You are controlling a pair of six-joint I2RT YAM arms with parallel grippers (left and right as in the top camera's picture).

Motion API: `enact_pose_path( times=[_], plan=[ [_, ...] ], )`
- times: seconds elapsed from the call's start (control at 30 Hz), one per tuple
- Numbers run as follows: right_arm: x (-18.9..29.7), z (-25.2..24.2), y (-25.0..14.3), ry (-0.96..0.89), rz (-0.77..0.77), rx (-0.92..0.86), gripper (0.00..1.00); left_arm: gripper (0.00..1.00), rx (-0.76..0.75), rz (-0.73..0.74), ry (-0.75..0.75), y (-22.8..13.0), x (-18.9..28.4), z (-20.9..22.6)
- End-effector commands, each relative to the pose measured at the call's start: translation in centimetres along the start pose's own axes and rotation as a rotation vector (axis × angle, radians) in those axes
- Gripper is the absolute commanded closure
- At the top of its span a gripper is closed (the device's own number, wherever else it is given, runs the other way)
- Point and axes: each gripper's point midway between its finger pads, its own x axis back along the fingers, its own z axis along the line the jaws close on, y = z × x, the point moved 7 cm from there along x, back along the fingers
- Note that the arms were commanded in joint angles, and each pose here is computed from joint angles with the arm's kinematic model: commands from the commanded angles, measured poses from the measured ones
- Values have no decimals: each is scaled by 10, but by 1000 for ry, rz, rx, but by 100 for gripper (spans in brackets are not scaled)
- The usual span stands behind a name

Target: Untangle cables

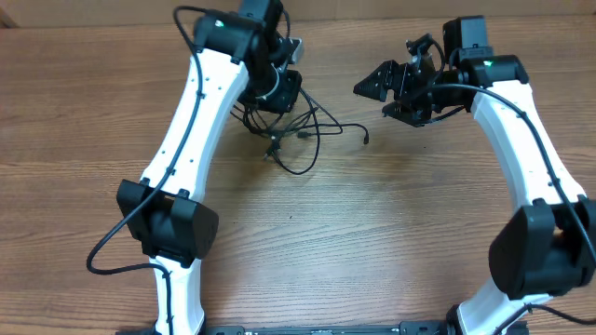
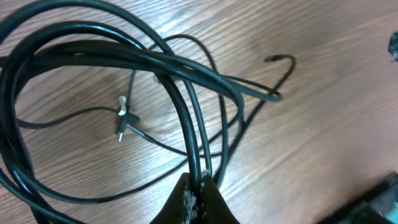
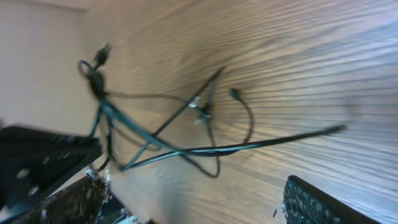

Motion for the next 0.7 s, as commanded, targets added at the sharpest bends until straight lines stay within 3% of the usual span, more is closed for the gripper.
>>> enact_pose_path(
  times=[0.0,0.3,0.67],
  plan=[
    [21,49,-12,125,-26,144,10,96,-81,-100,-110,5,37,-7],
    [-39,45,-26,-171,-37,-2,13,96,-73,-118,-124,8,41,-3],
    [-105,36,-26,-257,-54,-85,16,96,-80,-118,-216,7,42,-13]
  ],
)
